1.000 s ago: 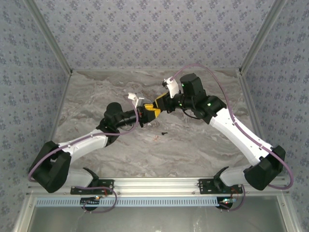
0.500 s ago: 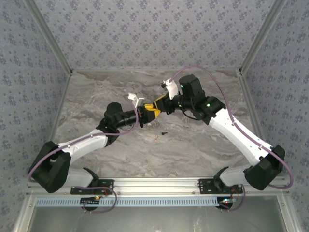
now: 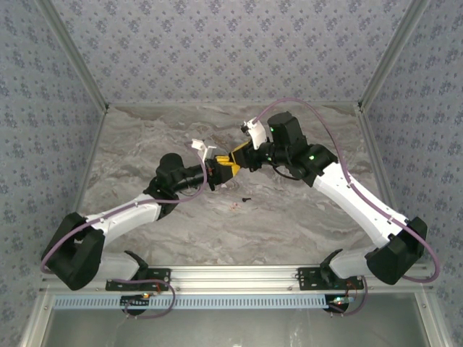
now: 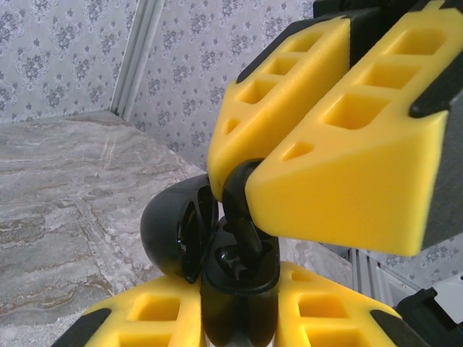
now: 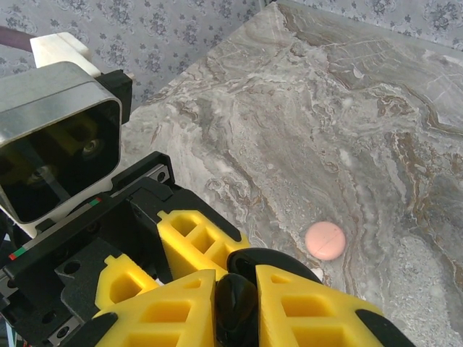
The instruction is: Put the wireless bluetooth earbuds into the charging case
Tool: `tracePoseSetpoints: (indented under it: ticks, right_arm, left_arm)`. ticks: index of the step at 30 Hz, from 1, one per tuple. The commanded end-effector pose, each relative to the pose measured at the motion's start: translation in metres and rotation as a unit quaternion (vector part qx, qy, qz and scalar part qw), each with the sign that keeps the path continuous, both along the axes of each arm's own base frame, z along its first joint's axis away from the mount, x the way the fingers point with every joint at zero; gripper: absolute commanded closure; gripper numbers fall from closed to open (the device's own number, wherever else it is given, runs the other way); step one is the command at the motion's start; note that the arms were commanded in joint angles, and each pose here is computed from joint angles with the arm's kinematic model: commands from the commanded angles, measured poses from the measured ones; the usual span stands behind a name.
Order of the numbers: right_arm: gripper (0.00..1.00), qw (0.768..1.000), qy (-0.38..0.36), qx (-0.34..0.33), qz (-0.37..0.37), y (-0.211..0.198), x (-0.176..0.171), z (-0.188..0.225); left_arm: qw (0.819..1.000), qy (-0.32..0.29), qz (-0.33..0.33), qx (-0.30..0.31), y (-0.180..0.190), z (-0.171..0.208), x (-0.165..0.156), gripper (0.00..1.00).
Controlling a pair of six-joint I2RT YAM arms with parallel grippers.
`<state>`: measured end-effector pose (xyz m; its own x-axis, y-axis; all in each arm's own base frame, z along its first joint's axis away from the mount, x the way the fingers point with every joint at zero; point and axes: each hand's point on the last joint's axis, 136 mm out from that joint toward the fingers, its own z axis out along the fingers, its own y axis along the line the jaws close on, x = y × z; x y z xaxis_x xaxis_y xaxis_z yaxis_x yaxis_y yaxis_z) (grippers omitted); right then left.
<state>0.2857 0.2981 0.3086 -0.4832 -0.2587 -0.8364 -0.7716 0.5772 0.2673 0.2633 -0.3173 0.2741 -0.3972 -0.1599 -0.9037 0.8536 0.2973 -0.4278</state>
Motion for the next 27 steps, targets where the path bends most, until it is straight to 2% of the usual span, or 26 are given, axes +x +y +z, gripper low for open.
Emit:
tracePoseSetpoints:
  ticks: [1,27]
  right_arm:
    - [0.8,1.0,0.008,-0.014,0.011,-0.0036,-0.0129,-0.0062]
    - [0.81,1.0,0.01,-0.027,0.01,-0.0056,-0.0154,-0.0099]
  left_arm:
    - [0.999,-0.04,0.01,-0.024,0.0028,0.0311,-0.0006,0.79]
    - [0.998,-0.041,0.03,-0.027,0.0078,0.0338,0.0028,0.79]
